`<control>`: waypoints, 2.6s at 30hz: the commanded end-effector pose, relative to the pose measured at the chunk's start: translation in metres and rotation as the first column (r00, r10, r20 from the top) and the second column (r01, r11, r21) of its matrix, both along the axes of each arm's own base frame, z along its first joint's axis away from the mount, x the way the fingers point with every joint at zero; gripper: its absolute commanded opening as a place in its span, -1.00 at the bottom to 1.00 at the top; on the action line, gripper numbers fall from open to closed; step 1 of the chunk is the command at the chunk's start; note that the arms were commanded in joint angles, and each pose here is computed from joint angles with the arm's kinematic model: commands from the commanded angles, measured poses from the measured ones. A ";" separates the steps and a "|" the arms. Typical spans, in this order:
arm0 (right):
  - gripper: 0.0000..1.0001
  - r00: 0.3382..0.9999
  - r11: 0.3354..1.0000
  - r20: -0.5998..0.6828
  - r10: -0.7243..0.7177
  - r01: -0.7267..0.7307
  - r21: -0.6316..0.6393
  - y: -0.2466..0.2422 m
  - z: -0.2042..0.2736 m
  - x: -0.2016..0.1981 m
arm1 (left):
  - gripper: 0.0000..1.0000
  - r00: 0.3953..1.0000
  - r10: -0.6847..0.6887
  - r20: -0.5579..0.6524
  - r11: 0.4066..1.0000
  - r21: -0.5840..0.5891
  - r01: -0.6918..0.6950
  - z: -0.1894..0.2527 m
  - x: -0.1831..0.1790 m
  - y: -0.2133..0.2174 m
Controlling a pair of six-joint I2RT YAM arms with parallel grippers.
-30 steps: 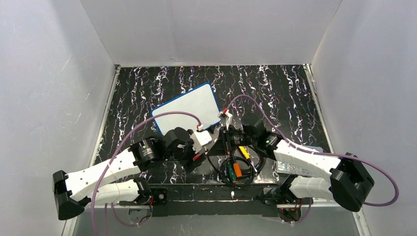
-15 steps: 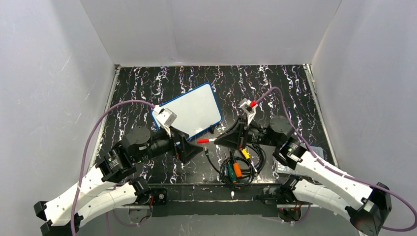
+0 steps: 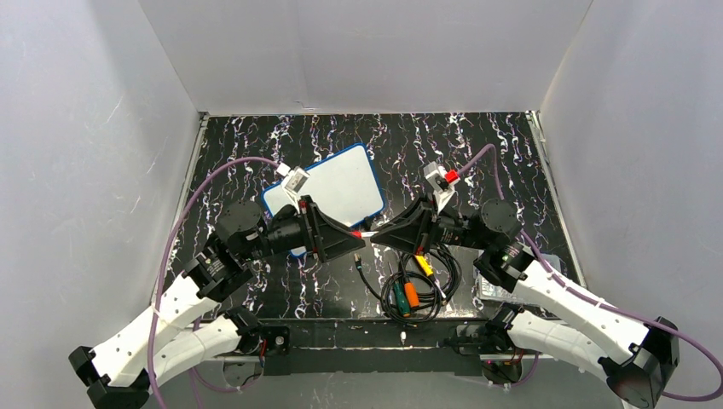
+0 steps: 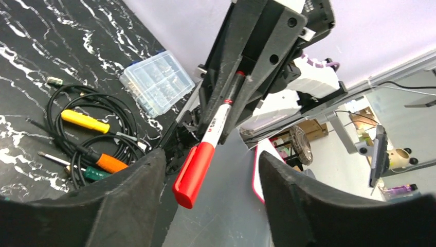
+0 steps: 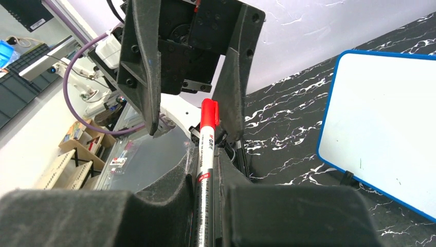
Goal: Write a sentence on the whiteboard
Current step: Open the whiteboard marker at the center of the board, then place the pen cap at the center of the board.
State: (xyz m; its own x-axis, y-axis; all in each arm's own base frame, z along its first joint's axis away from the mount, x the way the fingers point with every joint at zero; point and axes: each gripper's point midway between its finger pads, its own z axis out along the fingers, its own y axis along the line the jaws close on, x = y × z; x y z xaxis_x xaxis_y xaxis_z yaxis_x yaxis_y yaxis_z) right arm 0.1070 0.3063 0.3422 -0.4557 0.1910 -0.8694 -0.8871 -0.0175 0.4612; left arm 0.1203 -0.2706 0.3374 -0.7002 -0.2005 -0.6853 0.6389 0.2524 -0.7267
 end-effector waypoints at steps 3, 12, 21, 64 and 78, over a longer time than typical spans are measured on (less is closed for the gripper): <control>-0.97 0.993 0.994 0.121 0.007 -0.021 0.112 -0.006 0.043 -0.007 | -0.05 0.999 -0.042 0.011 0.995 -0.086 0.043 0.020 -0.008 0.002; -0.97 0.992 0.991 0.121 0.037 -0.052 0.123 -0.005 0.044 -0.012 | -0.94 1.000 -0.026 0.012 0.996 -0.089 0.027 0.014 -0.002 0.005; -0.97 0.988 0.981 0.150 0.029 -0.058 0.187 -0.014 0.051 -0.018 | -1.00 0.998 -0.013 0.065 0.993 -0.120 0.020 0.021 -0.006 0.020; -0.97 0.893 0.857 0.088 -0.441 0.448 -0.254 -0.042 -0.056 0.076 | -1.00 0.975 0.183 -0.124 0.722 0.690 -0.048 -0.287 0.035 0.030; -0.97 0.876 0.837 0.084 -0.475 0.479 -0.263 -0.049 -0.063 0.079 | 0.11 0.973 0.213 -0.090 0.678 0.730 -0.081 -0.296 0.041 0.038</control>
State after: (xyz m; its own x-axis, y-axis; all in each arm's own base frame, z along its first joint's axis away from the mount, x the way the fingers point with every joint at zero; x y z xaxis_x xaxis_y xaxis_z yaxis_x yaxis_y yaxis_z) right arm 0.1811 0.2613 0.2706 -0.3918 0.0990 -0.9147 -0.7655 0.5165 0.3838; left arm 0.1565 -0.2341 0.0275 -0.8391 0.2245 -0.4955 0.4356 0.8228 -0.3650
